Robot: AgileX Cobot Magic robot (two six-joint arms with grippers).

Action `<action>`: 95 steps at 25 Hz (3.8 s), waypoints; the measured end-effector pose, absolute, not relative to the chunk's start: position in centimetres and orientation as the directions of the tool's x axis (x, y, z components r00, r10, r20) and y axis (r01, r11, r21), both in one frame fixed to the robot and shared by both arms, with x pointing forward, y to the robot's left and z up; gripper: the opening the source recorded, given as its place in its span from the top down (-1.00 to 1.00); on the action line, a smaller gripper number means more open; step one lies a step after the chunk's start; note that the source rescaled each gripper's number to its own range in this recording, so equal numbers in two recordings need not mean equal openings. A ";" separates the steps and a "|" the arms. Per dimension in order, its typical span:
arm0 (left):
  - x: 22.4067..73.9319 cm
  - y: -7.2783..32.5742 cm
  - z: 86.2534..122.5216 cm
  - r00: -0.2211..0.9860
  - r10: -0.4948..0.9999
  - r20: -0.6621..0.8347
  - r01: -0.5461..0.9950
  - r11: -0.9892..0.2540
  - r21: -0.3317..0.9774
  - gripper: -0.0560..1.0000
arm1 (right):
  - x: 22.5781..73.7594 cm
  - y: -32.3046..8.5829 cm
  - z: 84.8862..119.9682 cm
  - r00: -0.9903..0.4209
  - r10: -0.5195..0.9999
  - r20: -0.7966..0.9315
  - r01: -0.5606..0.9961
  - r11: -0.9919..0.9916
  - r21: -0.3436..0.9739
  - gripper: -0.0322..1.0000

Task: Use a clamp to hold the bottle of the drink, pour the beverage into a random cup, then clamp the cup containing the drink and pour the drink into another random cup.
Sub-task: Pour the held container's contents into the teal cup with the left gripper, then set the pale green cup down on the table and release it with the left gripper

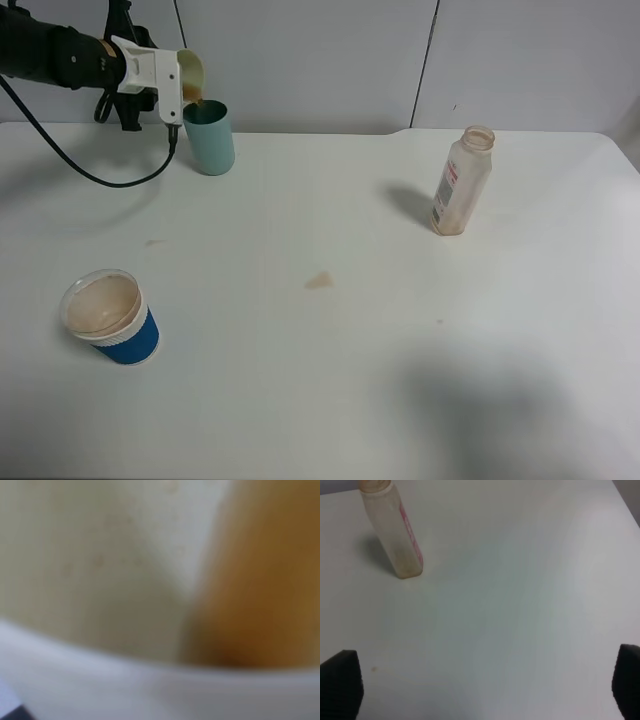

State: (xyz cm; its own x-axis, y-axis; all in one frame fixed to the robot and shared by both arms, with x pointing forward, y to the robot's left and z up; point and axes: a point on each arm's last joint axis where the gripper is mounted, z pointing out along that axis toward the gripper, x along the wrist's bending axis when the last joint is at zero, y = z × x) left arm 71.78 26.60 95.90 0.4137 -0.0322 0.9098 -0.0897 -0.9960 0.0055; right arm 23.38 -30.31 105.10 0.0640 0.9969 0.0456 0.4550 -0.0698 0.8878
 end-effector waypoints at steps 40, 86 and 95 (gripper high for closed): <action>72.2 26.4 96.8 0.311 -0.254 0.916 -0.185 -0.961 -0.203 0.86 | 23.4 -30.3 105.1 0.064 0.997 0.046 0.455 -0.070 0.888 -1.00; 71.9 27.4 99.4 0.290 0.453 0.843 0.053 -0.887 0.459 0.86 | 23.4 -30.3 105.1 0.064 0.997 0.046 0.455 -0.070 0.888 -1.00; 71.1 30.5 98.3 0.305 0.665 0.682 0.246 -0.746 0.618 0.86 | 23.4 -30.3 105.1 0.064 0.997 0.046 0.455 -0.070 0.888 -1.00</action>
